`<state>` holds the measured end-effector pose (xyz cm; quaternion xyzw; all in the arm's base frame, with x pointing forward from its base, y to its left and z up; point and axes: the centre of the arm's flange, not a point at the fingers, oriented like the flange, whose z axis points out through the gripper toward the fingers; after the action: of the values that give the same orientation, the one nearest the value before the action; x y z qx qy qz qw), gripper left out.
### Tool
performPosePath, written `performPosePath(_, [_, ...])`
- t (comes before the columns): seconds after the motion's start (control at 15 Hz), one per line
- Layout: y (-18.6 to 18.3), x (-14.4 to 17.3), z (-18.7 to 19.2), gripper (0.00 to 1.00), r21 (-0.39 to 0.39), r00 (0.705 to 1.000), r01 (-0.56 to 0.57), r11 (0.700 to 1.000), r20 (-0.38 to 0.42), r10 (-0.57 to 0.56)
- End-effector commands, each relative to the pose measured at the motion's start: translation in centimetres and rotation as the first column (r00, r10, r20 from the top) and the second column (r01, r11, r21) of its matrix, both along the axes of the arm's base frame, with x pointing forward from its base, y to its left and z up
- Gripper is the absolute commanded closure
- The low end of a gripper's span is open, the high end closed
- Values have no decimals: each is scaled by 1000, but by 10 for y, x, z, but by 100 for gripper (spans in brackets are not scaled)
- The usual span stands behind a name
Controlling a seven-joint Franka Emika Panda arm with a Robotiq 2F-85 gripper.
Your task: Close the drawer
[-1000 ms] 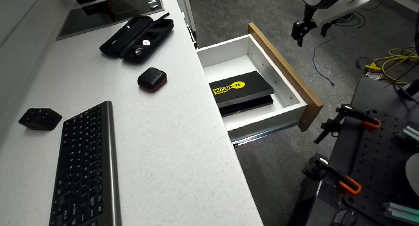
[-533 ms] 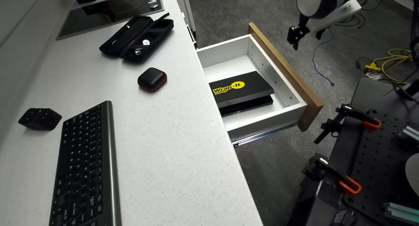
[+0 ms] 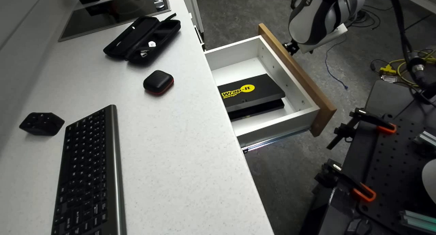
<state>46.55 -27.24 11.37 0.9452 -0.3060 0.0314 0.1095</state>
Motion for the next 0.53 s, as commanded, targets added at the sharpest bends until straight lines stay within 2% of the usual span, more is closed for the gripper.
performPosePath(0.0, [17,27,-9,0,54,998,-54,997,26,52])
performPosePath(0.47, [82,75,-9,0,132,983,-181,975,44,177])
